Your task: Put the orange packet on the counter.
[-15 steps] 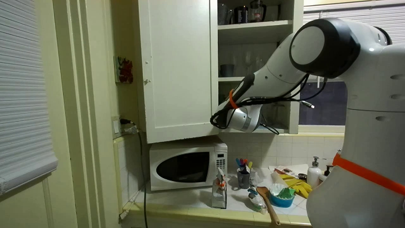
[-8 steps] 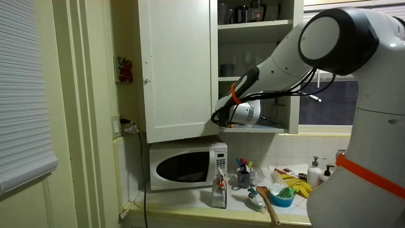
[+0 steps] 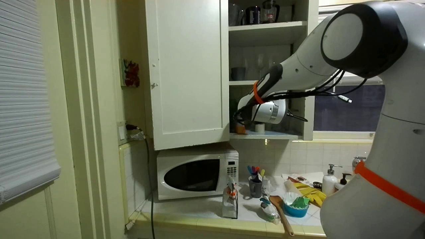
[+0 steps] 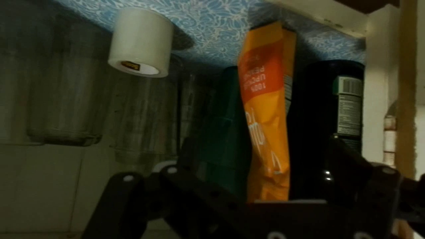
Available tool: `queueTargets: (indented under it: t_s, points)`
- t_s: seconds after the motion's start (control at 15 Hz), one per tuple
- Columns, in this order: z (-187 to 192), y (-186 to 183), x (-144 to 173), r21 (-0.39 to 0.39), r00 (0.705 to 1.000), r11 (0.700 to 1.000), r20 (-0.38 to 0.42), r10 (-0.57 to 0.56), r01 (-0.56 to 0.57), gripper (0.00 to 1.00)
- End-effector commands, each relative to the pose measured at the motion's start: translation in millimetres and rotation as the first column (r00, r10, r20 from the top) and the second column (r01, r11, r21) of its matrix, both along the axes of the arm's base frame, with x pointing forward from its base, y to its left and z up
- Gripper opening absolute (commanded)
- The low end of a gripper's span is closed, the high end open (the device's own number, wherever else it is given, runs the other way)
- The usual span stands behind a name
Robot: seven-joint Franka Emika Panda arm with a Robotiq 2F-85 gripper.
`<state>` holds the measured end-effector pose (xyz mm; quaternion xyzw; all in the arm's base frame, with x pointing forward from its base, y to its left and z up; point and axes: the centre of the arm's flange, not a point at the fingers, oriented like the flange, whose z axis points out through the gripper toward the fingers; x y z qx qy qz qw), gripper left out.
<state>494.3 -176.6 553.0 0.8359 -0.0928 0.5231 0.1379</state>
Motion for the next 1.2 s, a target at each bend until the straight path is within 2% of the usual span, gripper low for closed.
queueTargets:
  t_s: [0.0,0.07,0.13,0.27,0.6,1.13]
  points:
    - [-1,-5,-2,0.000,1.000,1.000,-0.002,-0.011,0.011,1.00]
    - [-2,-8,-3,0.000,1.000,1.000,-0.004,-0.017,0.017,1.00]
    - [-5,-4,1,-0.009,0.998,0.999,0.042,-0.039,0.040,1.00]
    - [-6,1,7,0.012,0.997,0.999,0.076,-0.034,0.033,1.00]
    - [-16,11,21,0.033,0.995,0.999,0.098,-0.032,0.029,1.00]
    - [-7,19,38,0.055,0.979,0.997,0.197,-0.060,0.051,1.00]
